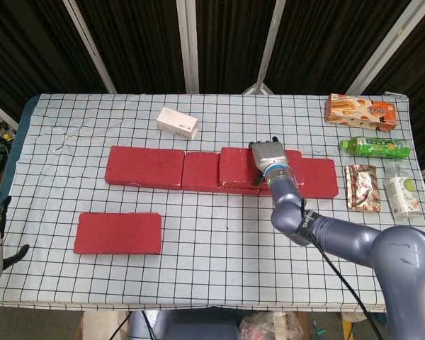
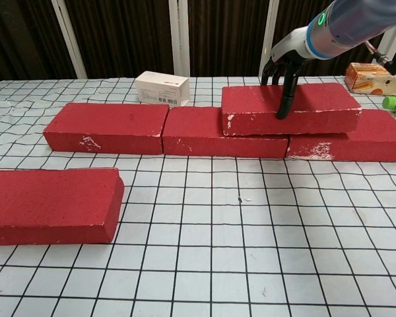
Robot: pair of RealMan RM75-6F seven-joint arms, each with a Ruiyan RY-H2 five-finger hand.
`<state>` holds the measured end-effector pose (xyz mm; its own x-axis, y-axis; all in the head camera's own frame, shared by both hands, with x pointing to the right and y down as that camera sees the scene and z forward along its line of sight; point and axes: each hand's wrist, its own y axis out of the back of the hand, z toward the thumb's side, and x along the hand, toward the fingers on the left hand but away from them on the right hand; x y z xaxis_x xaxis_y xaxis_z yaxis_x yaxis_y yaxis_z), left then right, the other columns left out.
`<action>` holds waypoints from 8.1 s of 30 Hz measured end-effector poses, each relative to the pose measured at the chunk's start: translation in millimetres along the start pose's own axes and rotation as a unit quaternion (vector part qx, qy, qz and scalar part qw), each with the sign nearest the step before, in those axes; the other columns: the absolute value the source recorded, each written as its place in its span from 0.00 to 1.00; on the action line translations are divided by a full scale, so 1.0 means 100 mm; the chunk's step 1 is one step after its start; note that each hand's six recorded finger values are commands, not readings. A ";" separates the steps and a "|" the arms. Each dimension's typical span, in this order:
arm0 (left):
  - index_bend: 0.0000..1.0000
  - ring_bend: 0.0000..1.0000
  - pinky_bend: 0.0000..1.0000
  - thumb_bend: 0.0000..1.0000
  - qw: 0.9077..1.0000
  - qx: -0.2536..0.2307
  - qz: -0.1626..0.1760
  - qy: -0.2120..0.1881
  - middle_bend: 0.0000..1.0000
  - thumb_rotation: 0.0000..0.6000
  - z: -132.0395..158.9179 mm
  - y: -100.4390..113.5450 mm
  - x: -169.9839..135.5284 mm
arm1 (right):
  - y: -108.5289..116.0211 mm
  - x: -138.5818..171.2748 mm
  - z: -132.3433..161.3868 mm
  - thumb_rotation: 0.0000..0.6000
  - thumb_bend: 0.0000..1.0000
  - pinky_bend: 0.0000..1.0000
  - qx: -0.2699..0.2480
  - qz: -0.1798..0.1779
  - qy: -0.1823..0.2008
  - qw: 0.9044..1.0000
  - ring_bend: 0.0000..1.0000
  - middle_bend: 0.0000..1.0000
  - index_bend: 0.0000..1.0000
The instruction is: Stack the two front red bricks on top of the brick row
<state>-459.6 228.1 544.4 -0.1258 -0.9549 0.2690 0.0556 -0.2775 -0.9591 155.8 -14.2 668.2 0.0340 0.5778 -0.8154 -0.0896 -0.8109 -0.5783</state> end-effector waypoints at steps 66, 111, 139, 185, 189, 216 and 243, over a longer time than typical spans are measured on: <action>0.09 0.00 0.23 0.00 1.000 0.000 0.000 0.004 0.00 1.00 -0.02 0.00 0.01 | 0.09 0.20 -0.05 1.00 0.15 0.00 -0.002 0.010 0.008 1.000 0.00 0.00 0.00; 0.04 0.00 0.07 0.00 0.983 -0.068 -0.127 -0.114 0.00 1.00 0.75 -0.12 0.19 | -1.30 2.59 -2.20 1.00 0.15 0.00 -0.140 -0.270 0.007 0.953 0.00 0.00 0.00; 0.01 0.00 0.02 0.00 0.923 0.055 -0.341 -0.171 0.00 1.00 1.66 -0.64 0.43 | -1.42 2.49 -2.42 1.00 0.15 0.00 -0.169 -0.253 -0.022 0.952 0.00 0.00 0.00; 0.17 0.15 0.22 0.00 0.936 0.102 -0.306 -0.144 0.21 1.00 1.66 -0.87 0.63 | -1.46 2.45 -2.45 1.00 0.15 0.00 -0.170 -0.226 -0.037 0.958 0.00 0.00 0.00; 0.22 0.19 0.27 0.00 0.939 0.093 -0.296 -0.146 0.25 1.00 1.68 -0.81 0.68 | -1.46 2.45 -2.44 1.00 0.15 0.00 -0.170 -0.227 -0.036 0.958 0.00 0.00 0.00; 0.22 0.17 0.24 0.00 0.948 0.162 -0.260 -0.092 0.20 1.00 2.40 0.30 1.78 | -1.50 2.30 -2.58 1.00 0.15 0.00 -0.167 -0.215 -0.084 0.959 0.00 0.00 0.00; 0.22 0.16 0.22 0.00 0.957 0.135 -0.228 -0.117 0.17 1.00 2.94 0.00 2.44 | -1.52 2.26 -2.65 1.00 0.15 0.00 -0.159 -0.215 -0.121 0.956 0.00 0.00 0.00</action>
<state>-199.1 -36.4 636.0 0.0264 -0.7173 0.6963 0.3067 -0.6571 -0.6886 440.8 215.0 565.5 -0.2352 0.8372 -0.4937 0.1895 -0.4587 -0.8681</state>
